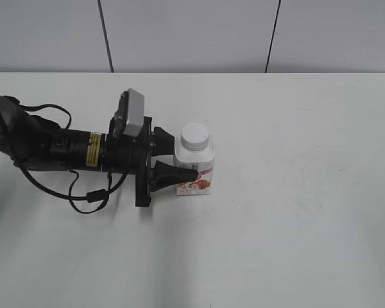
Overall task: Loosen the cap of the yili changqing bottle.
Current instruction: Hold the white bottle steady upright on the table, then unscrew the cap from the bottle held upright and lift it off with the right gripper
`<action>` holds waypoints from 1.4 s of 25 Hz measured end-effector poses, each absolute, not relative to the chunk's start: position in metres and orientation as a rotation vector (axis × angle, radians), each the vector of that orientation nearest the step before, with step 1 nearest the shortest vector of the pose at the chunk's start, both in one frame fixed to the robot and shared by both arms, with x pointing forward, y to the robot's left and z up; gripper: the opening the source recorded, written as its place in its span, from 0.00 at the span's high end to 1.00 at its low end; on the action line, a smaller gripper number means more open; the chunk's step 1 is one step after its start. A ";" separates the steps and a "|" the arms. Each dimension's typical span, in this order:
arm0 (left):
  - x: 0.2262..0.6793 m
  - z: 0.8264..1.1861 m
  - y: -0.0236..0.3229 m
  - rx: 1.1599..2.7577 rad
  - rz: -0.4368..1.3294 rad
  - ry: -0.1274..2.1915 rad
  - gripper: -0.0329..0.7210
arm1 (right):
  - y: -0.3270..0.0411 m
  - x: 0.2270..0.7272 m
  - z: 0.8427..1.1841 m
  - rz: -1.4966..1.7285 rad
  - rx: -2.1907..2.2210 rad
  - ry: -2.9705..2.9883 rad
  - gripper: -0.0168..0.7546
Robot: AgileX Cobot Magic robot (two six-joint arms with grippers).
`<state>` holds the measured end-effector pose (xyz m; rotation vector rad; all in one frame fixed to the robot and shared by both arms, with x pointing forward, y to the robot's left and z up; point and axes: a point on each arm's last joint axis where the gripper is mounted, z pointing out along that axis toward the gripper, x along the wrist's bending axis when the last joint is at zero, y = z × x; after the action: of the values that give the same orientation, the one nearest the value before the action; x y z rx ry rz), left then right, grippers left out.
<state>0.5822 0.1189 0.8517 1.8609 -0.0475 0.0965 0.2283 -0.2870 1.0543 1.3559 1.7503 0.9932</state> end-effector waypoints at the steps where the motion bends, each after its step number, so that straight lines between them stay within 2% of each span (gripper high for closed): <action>1: 0.582 0.848 0.119 1.864 0.088 -0.044 0.47 | -0.287 0.228 1.054 0.993 1.356 1.750 0.40; 35: 0.577 0.841 0.119 1.874 0.024 -0.087 0.47 | -0.287 0.228 1.060 1.042 1.381 1.692 0.40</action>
<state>0.5766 0.1191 0.8415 1.8740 -0.0873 0.0242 0.2279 -0.2872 1.0598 1.3807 1.6920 1.0424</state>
